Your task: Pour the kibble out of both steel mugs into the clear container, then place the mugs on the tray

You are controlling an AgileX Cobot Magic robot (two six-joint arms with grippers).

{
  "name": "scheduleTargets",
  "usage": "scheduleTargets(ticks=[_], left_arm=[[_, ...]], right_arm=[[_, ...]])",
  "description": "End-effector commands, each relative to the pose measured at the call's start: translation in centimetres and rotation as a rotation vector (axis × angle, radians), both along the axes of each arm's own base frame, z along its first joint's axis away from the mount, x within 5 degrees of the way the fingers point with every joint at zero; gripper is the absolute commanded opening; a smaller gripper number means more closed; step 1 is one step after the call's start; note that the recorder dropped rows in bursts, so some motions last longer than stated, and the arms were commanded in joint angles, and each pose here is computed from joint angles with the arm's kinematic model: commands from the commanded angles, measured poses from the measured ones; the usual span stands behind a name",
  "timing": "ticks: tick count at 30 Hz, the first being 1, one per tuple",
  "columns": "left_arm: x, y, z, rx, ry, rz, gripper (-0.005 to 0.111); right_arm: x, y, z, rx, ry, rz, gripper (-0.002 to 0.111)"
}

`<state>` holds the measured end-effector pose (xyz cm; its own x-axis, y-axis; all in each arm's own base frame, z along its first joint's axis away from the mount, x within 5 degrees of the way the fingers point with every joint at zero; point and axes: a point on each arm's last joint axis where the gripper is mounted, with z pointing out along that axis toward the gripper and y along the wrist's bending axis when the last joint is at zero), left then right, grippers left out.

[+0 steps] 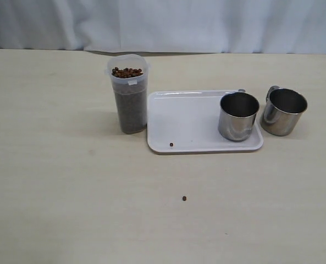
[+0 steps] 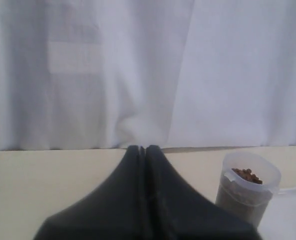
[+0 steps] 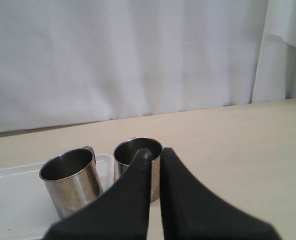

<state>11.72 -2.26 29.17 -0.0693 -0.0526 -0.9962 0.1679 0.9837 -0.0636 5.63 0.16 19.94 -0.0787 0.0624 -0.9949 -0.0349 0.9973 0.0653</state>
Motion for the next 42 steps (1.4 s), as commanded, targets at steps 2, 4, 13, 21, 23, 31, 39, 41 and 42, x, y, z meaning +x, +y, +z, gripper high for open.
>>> scheduleTargets(ticks=[2, 4, 13, 21, 23, 31, 39, 41, 42], left_arm=[[-0.8, 0.1, -1.0, -0.116, 0.035, -0.008, 0.0], [-0.8, -0.1, -1.1, -0.099, 0.037, -0.021, 0.0], [-0.8, 0.0, -1.1, -0.061, 0.027, -0.022, 0.0], [-6.1, 1.9, 1.6, -0.117, -0.29, 0.078, 0.0], [-6.9, 2.0, 1.9, -0.124, -0.335, 0.079, 0.0], [-8.5, 1.8, 1.6, -0.051, -0.403, 0.05, 0.0], [-6.6, 0.9, -6.9, 0.569, -0.151, -0.05, 0.0], [-6.3, 1.0, -8.2, 0.547, -0.148, -0.041, 0.0], [-6.2, 1.0, -8.8, 0.548, -0.135, -0.052, 0.0]], right_arm=[[0.0, 0.0, -0.1, -0.016, -0.004, 0.004, 0.005], [0.0, 0.0, -0.1, -0.016, -0.004, 0.004, 0.005], [0.0, 0.0, -0.1, -0.016, -0.004, 0.004, 0.005], [0.0, 0.0, -0.1, -0.016, -0.004, 0.004, 0.005], [0.0, 0.0, -0.1, -0.016, -0.004, 0.004, 0.005], [0.0, 0.0, -0.1, -0.016, -0.004, 0.004, 0.005], [0.0, 0.0, -0.1, -0.016, -0.004, 0.004, 0.005], [0.0, 0.0, -0.1, -0.016, -0.004, 0.004, 0.005], [0.0, 0.0, -0.1, -0.016, -0.004, 0.004, 0.005]])
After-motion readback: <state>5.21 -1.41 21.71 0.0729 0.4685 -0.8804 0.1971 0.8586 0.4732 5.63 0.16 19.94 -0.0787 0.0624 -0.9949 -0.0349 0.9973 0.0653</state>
